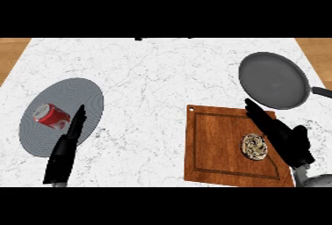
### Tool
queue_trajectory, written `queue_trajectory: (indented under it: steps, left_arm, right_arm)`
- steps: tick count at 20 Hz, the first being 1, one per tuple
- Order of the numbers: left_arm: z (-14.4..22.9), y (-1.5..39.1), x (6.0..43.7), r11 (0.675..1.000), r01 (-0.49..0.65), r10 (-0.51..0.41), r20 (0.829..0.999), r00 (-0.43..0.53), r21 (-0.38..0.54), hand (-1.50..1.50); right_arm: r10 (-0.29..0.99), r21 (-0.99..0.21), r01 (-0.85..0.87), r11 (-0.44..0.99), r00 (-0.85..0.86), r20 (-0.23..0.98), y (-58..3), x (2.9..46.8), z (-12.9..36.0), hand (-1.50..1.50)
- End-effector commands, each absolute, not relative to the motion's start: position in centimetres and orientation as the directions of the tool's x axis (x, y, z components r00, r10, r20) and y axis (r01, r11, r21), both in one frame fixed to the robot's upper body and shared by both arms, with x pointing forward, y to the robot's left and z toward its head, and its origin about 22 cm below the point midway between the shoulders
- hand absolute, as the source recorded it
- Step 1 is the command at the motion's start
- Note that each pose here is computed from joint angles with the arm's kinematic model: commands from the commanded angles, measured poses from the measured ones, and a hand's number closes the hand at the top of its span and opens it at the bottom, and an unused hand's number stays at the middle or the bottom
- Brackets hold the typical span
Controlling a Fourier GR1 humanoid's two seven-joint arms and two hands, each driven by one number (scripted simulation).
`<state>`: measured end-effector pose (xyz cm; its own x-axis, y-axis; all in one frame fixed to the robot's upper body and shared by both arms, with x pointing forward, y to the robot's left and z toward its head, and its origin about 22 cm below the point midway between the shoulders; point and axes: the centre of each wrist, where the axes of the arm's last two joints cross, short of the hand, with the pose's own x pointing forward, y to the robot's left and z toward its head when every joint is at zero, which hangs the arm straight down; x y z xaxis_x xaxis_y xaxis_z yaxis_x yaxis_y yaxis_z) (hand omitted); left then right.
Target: Pick the cupcake from the cutting board and place it in the pan
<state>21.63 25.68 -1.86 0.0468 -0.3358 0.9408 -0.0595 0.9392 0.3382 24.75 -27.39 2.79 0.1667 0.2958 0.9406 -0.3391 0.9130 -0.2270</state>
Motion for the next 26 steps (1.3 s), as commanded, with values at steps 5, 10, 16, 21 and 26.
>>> queue_trajectory:
  steps: [5,10,16,21,26]
  left_arm:
    - [5.1,24.2,26.3,0.932,0.091,-0.348,0.937,-0.039,0.350,0.00]
    - [4.4,24.6,26.1,0.944,0.165,-0.293,0.956,0.029,0.284,0.00]
    - [6.0,25.5,27.9,0.949,0.160,-0.280,0.959,0.029,0.272,0.00]
    - [5.2,24.0,27.2,0.948,0.160,-0.283,0.959,0.034,0.274,0.00]
    - [5.5,23.8,27.7,0.936,0.175,-0.312,0.950,0.019,0.304,0.00]
  right_arm:
    - [0.226,-0.189,-0.165,0.968,0.244,0.943,-33.4,31.4,4.9,-1.50]
    - [0.701,-0.708,-0.052,0.705,0.207,0.682,-36.2,28.0,2.3,1.50]
    - [0.619,-0.622,-0.051,0.781,0.190,0.762,-38.0,25.4,-0.3,-1.50]
    - [0.810,-0.763,-0.273,0.585,0.249,0.532,-37.7,26.2,3.2,-1.50]
    - [0.913,-0.806,-0.432,0.403,0.253,0.321,-33.6,29.5,8.2,-1.50]
